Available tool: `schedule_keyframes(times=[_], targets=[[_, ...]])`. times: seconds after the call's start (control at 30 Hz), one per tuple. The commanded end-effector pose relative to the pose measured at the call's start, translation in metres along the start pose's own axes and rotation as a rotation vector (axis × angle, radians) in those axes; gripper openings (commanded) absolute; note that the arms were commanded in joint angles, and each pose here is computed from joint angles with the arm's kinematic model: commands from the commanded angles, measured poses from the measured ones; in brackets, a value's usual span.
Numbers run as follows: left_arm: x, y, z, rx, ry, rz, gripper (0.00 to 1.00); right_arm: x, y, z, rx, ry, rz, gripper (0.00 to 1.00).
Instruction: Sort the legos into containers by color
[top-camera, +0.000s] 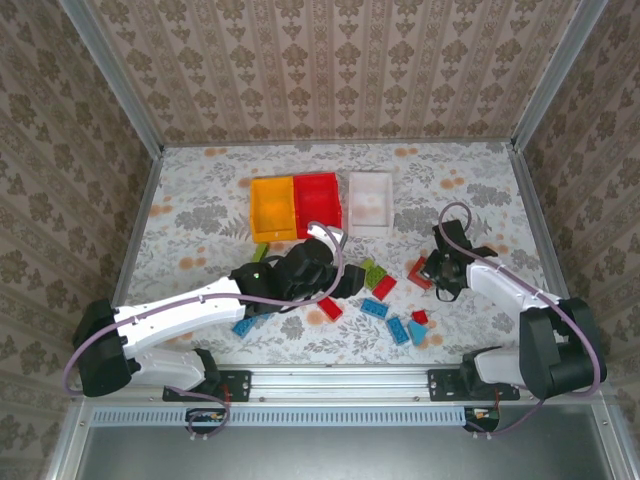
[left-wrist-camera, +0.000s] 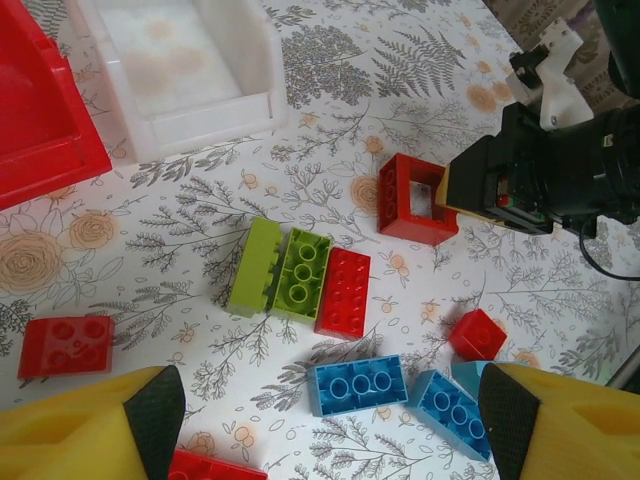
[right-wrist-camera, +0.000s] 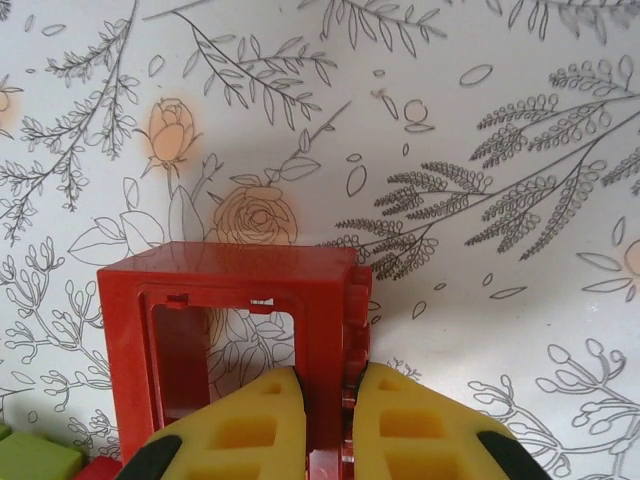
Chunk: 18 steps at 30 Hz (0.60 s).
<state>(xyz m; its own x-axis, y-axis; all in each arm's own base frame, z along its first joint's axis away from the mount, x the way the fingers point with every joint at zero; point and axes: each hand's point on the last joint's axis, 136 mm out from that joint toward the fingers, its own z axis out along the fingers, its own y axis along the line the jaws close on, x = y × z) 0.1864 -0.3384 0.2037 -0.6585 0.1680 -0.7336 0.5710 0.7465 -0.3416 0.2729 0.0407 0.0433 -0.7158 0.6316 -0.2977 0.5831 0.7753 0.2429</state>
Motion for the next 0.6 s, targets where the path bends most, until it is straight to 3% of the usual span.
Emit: schedule_keyframes(times=[0.0, 0.13, 0.23, 0.57], targets=[[-0.024, -0.003, -0.017, -0.02, -0.069, -0.004, 0.8, -0.03, 0.03, -0.032, -0.019, -0.127, -0.113, 0.05], [-0.036, 0.01, -0.028, -0.098, -0.108, -0.003, 0.8, -0.053, 0.089, -0.064, -0.044, -0.215, -0.299, 0.04], [-0.042, 0.021, -0.035, -0.15, -0.126, -0.016, 0.8, -0.063, 0.132, -0.066, -0.039, -0.226, -0.398, 0.04], [-0.035, 0.062, -0.054, -0.33, -0.099, -0.078, 0.78, -0.08, 0.201, -0.005, 0.037, -0.144, -0.49, 0.03]])
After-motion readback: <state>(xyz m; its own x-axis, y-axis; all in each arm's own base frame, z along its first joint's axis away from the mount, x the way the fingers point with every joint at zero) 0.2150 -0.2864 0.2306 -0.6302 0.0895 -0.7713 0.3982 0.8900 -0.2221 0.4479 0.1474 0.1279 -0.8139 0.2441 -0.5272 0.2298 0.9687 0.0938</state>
